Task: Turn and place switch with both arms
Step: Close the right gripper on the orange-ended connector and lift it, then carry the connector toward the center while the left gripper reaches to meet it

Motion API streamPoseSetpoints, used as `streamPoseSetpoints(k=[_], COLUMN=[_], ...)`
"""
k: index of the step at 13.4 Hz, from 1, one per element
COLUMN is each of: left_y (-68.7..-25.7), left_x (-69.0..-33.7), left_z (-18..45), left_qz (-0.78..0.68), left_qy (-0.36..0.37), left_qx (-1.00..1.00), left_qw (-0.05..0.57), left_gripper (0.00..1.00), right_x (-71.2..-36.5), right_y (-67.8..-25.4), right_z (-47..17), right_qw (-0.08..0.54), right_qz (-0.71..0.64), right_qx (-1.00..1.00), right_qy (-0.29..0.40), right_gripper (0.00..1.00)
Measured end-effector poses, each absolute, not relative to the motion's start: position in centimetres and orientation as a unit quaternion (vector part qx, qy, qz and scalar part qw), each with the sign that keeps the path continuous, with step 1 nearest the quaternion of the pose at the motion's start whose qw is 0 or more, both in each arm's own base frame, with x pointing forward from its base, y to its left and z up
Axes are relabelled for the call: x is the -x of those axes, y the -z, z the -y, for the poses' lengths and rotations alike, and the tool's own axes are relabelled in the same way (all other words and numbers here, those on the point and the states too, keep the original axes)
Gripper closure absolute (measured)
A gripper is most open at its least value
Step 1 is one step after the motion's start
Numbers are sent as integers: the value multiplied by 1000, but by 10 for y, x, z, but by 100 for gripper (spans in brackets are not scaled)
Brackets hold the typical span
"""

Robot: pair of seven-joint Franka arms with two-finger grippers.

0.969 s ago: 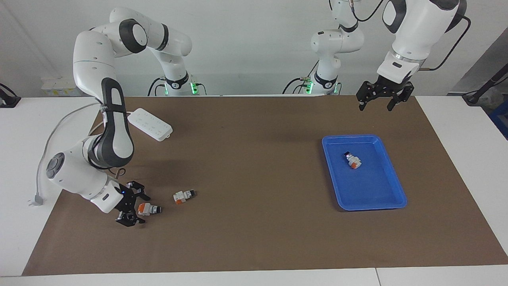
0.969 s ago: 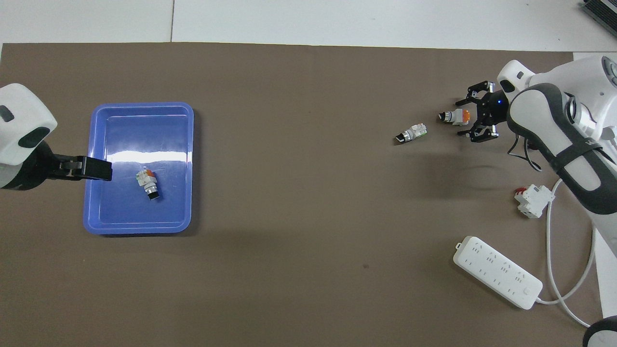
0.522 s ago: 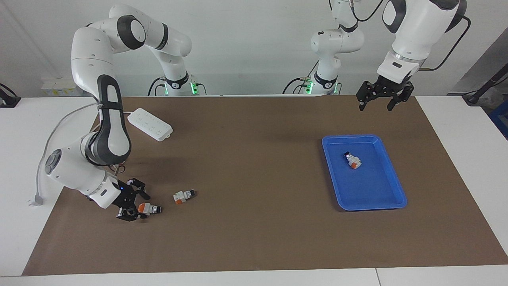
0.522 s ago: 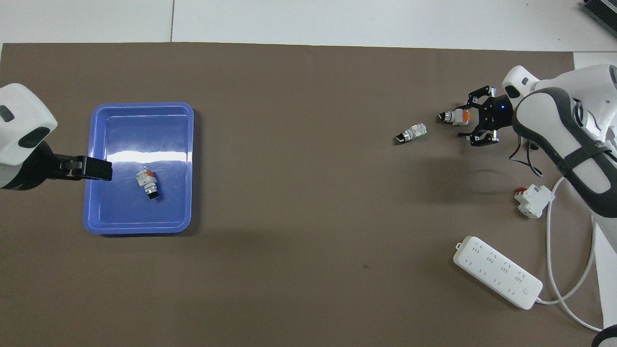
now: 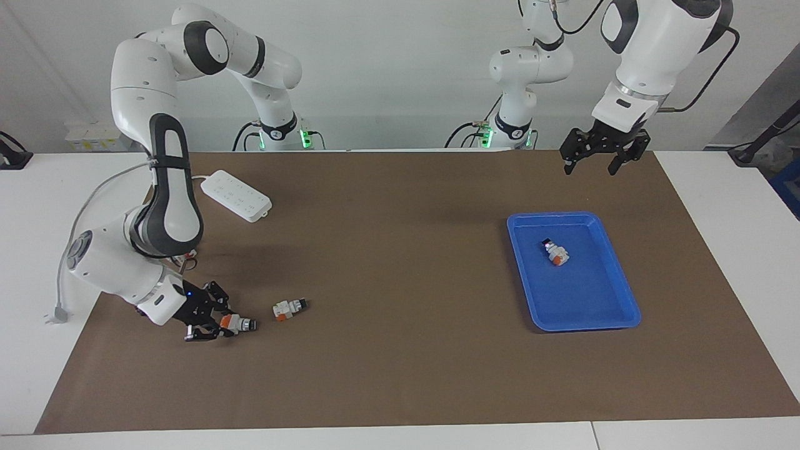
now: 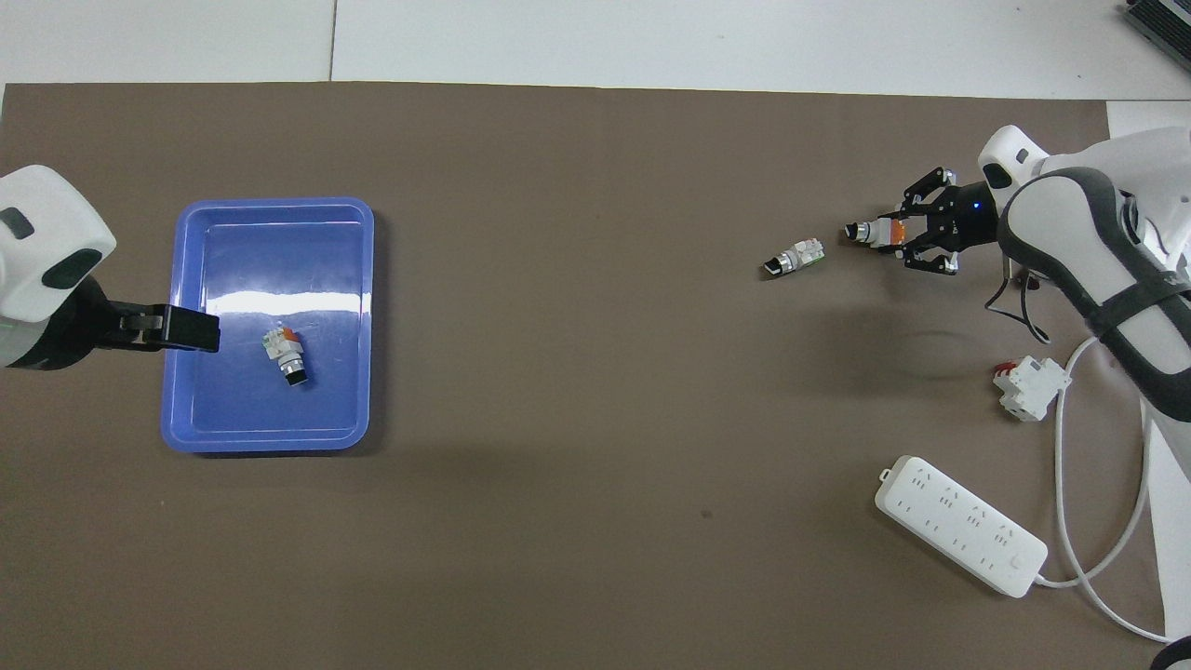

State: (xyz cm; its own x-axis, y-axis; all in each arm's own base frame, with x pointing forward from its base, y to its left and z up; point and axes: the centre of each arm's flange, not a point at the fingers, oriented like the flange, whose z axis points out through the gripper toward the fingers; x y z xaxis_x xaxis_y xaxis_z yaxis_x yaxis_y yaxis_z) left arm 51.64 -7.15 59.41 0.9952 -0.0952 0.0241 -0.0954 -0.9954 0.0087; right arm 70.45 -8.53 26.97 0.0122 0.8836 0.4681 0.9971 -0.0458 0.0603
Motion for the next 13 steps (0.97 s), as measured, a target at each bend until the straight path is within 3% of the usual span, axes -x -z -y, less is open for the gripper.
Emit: streamPoseSetpoints(k=[5, 9, 13], left_y=[-594, -595, -593], left_x=[-514, -515, -516], left_z=[81, 87, 106], left_qz=[42, 36, -10], left_qy=[-9, -11, -8], left_qx=[-998, -995, -983], left_qw=[52, 89, 181], left_gripper=[4, 7, 19], right_x=[-704, -702, -690], right_y=[-278, -345, -404], right_z=[63, 17, -53], right_qw=[179, 182, 183], right_qz=[665, 682, 704], right_qx=[692, 671, 650], right_qy=[219, 227, 220], right_gripper=[58, 58, 58])
